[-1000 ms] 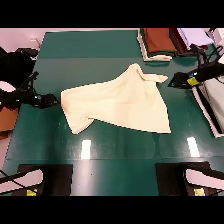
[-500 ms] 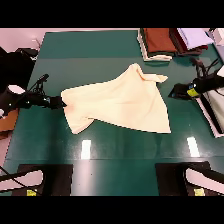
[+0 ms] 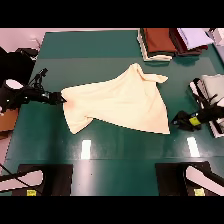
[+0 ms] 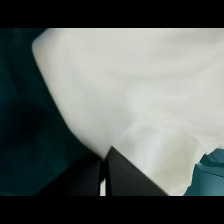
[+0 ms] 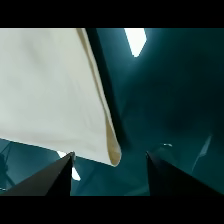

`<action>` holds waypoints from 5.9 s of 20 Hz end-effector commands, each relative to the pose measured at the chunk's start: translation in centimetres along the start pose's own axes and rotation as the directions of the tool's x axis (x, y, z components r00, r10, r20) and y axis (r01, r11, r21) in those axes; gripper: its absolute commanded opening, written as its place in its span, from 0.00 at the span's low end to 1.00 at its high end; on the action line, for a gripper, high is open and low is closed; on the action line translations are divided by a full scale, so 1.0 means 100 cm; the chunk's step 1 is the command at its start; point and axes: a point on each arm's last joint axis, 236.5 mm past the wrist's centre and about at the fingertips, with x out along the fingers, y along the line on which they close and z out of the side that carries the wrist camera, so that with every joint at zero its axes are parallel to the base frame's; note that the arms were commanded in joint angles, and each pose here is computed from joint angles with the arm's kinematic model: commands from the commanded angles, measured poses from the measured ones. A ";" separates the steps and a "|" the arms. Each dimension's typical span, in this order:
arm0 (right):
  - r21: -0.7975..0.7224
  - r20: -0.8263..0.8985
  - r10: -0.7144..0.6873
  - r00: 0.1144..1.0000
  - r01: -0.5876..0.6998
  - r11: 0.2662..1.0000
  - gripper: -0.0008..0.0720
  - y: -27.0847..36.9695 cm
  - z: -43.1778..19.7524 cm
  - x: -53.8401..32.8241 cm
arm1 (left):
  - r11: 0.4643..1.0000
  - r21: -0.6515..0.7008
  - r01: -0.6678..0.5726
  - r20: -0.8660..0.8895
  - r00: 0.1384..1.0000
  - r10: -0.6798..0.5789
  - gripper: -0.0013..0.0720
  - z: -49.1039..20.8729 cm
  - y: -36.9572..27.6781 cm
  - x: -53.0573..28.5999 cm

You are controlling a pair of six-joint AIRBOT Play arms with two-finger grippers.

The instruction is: Fold the shirts.

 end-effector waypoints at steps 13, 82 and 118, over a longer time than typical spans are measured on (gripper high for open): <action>-0.269 0.267 0.134 0.954 -0.060 0.961 0.04 0.093 0.031 -0.025 | 0.998 0.061 -0.012 0.243 0.970 -0.004 0.05 0.055 -0.056 -0.087; -0.411 0.453 0.067 0.889 0.142 0.900 0.77 0.139 0.076 -0.115 | 0.928 -0.237 -0.287 -0.416 0.893 0.170 0.70 -0.227 0.001 -0.039; -0.093 0.015 -0.045 0.999 0.047 0.995 0.04 -0.010 -0.046 0.010 | 0.987 -0.144 -0.064 -0.220 0.975 0.031 0.04 -0.173 -0.051 -0.049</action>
